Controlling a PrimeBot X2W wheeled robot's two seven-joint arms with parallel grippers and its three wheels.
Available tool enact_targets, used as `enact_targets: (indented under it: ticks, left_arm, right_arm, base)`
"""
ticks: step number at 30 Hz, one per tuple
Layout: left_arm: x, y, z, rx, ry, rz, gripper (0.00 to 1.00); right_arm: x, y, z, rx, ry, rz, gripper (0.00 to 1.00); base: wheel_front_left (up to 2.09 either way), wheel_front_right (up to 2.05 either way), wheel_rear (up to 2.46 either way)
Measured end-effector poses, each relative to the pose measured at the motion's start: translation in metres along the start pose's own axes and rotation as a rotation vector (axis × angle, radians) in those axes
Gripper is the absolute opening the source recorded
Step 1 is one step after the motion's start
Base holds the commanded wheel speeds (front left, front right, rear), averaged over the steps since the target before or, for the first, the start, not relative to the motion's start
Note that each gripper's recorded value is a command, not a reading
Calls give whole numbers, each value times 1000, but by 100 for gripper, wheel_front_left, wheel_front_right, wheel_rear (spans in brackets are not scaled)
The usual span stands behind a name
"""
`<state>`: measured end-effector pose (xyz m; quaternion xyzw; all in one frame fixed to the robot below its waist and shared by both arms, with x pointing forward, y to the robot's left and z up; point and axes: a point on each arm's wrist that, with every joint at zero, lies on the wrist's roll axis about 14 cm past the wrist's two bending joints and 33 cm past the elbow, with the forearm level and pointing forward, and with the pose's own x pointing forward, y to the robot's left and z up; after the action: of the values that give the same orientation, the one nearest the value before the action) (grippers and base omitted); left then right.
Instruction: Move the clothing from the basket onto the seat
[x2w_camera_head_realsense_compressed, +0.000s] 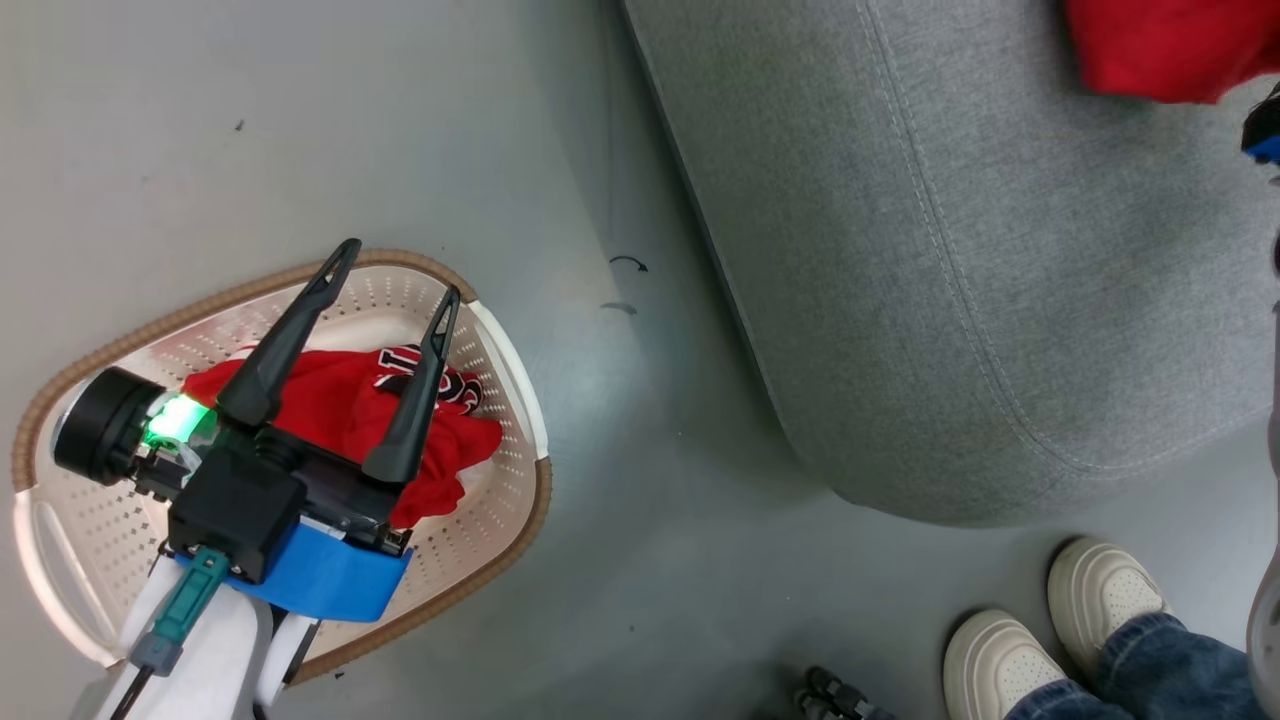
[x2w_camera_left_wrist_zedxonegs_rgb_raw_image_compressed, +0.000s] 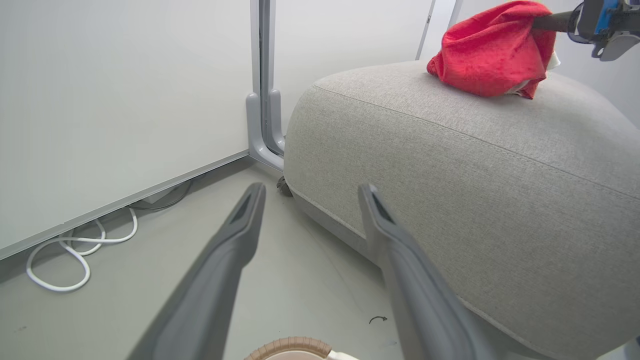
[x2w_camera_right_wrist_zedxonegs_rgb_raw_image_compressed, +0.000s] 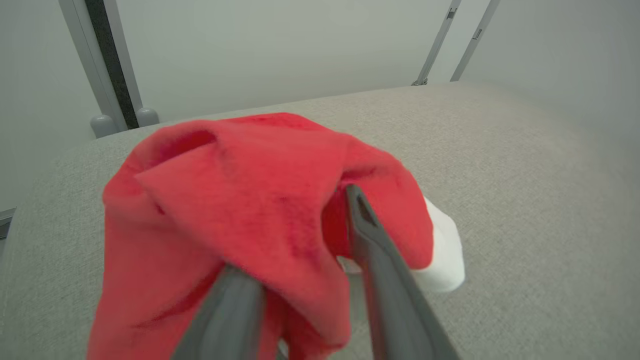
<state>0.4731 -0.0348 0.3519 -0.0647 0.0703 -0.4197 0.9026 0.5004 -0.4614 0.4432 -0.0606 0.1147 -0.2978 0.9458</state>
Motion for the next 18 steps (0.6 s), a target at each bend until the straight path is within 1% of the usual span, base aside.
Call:
enact_targets:
  ticks: [4, 6, 9, 12, 15, 18]
  left_arm:
    - [-1, -4, 7, -4, -12, 2, 100]
    - [-2, -8, 12, -15, -18, 6, 100]
    - [-4, -13, 19, -28, -28, 16, 100]
    - [-7, -17, 31, -30, -43, 29, 100]
    - [-12, -21, 40, -29, -48, 50, 100]
    - [-20, -24, 51, -27, -54, 75, 100]
  right_arm:
    - [-5, 4, 0, -3, 6, 19, 100]
    - [-13, 7, -7, -1, 27, 35, 100]
    - [-26, 2, -13, 3, 46, 44, 100]
    - [-38, -3, -6, 10, 21, 51, 100]
    - [-55, -5, -7, 53, 10, 59, 100]
    - [-73, -7, -4, 58, -16, 79, 100]
  base:
    - [0, 0, 0]
    - [0, 0, 0]
    - [0, 0, 0]
    - [0, 0, 0]
    - [0, 0, 0]
    - [0, 0, 0]
